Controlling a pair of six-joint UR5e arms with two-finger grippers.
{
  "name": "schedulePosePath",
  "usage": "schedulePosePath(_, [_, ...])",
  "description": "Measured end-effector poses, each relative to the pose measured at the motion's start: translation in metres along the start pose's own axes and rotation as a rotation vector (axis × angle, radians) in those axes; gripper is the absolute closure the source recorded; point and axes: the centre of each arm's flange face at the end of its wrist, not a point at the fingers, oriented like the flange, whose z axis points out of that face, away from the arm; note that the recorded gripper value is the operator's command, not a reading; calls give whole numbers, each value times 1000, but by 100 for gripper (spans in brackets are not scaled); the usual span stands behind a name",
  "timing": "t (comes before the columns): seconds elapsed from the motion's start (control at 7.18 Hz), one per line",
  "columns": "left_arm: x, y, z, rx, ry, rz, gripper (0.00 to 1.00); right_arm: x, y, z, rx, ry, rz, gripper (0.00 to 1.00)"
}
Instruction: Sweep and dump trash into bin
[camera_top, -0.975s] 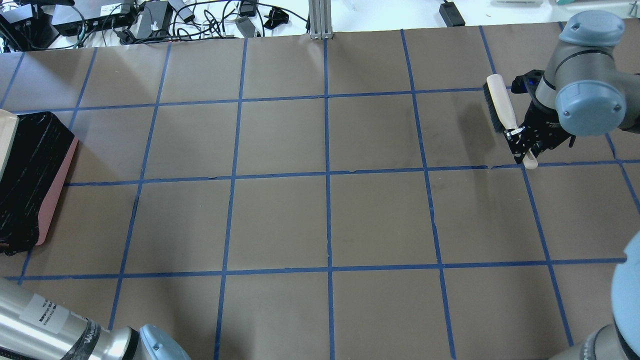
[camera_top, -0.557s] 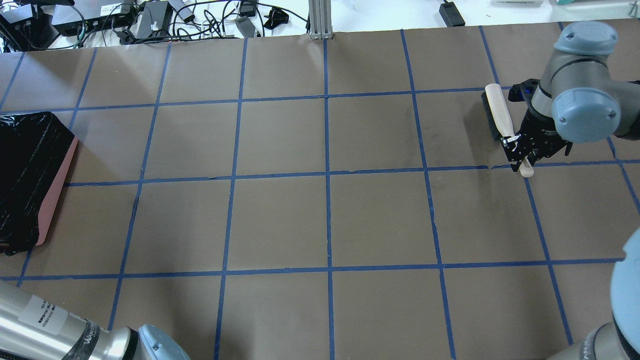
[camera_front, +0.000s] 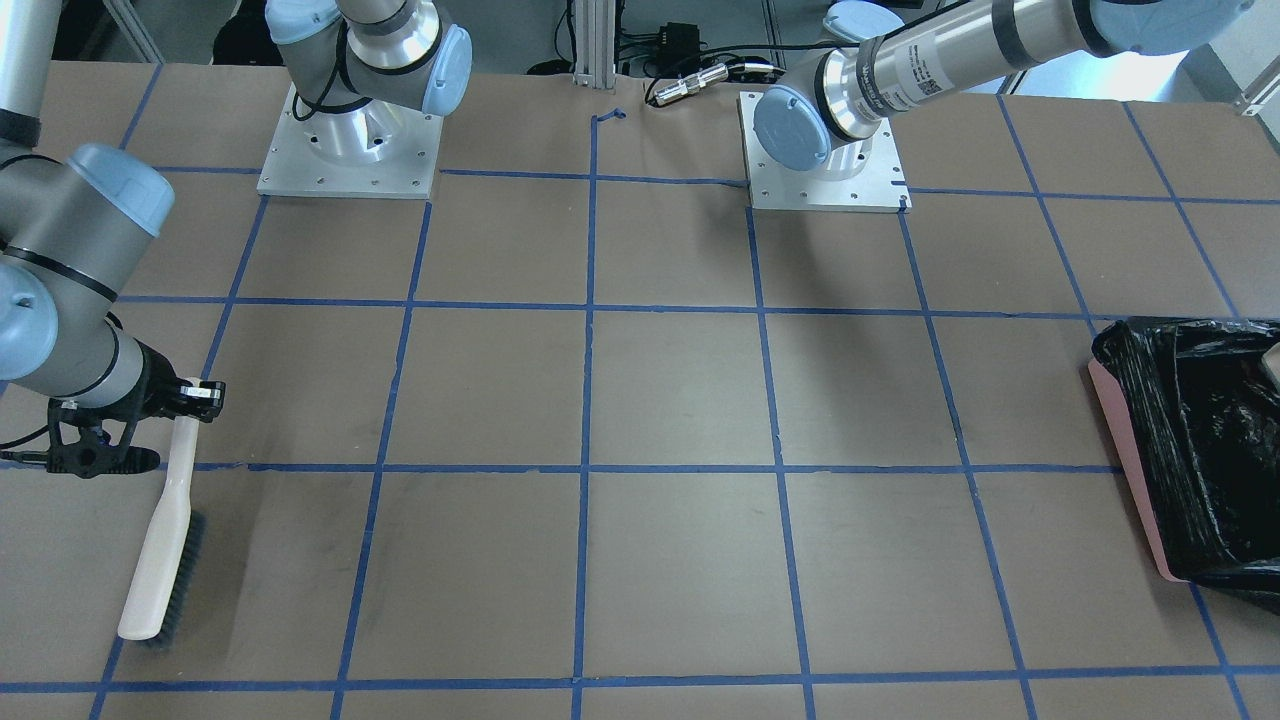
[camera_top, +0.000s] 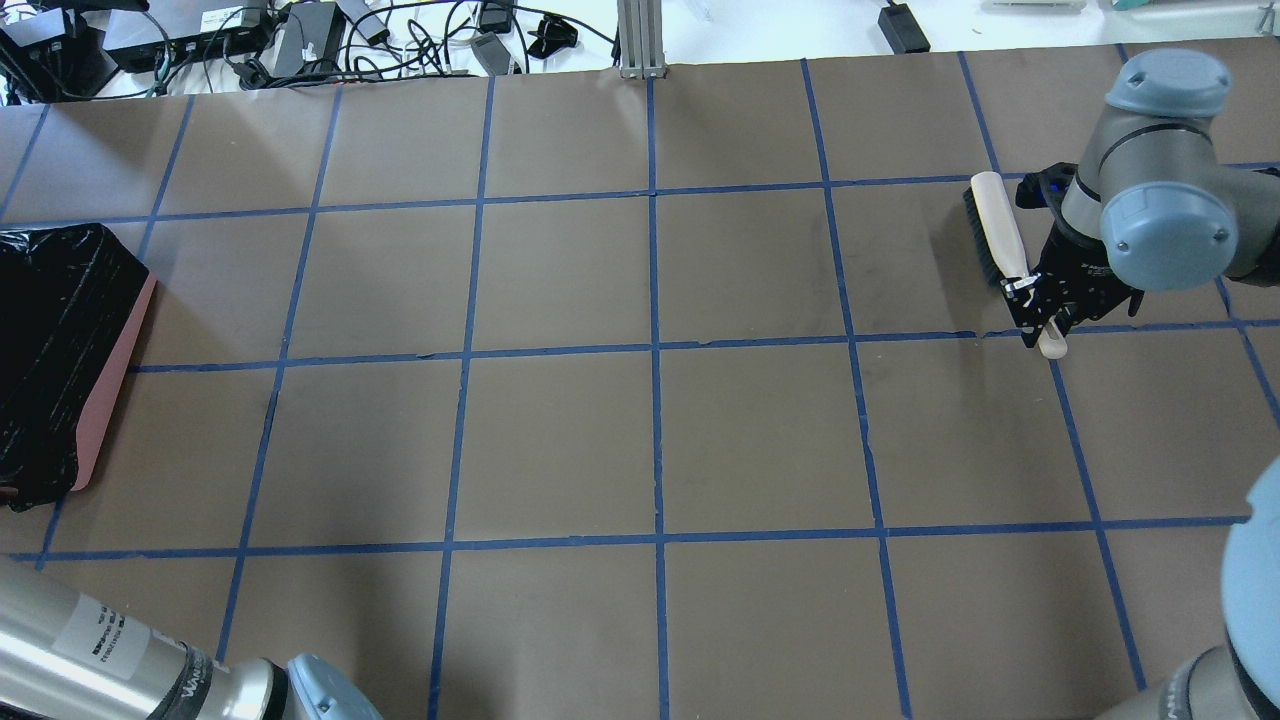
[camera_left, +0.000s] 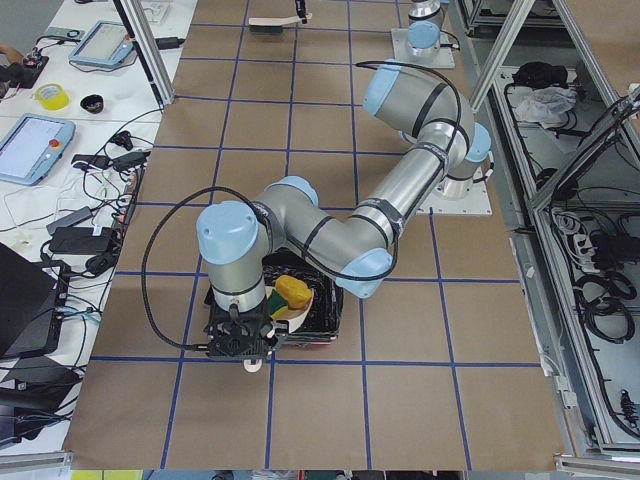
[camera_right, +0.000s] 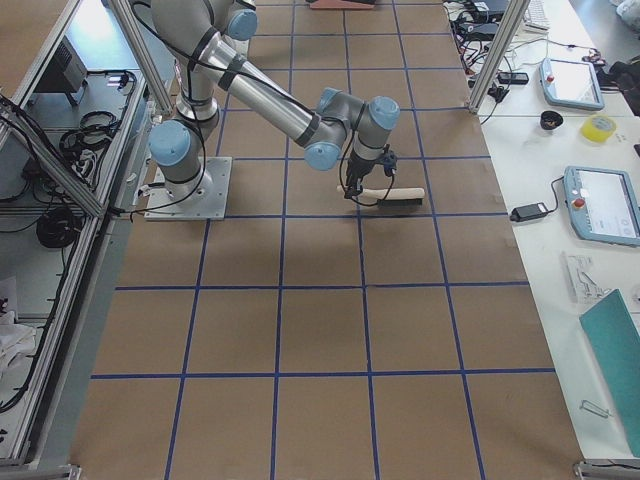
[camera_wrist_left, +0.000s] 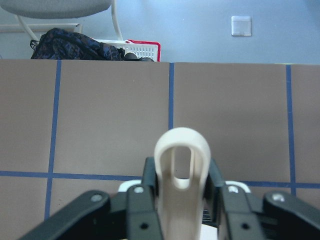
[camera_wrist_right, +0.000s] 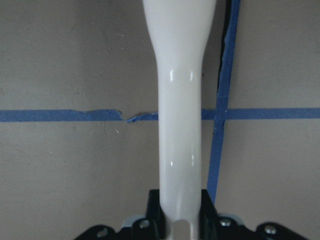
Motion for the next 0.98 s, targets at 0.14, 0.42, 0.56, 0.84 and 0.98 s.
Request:
schedulePosePath(0.14, [5,14,-14,62,-29,12,100,0,0,0,2,-2,-3,74])
schedulePosePath(0.42, [7,34,-11,221,-53,41,100,1,-2,-2,16,-2,-12,60])
schedulePosePath(0.56, [3,42,-5,281,-37,66,100,1,-2,-2,21,0,-19,50])
schedulePosePath(0.84, [-6,49,-16,334,-27,70,100,5,-2,-2,24,-3,-18,23])
schedulePosePath(0.98, [-9,53,-30,358,-29,67,100,12,-1,-1,26,-18,-9,20])
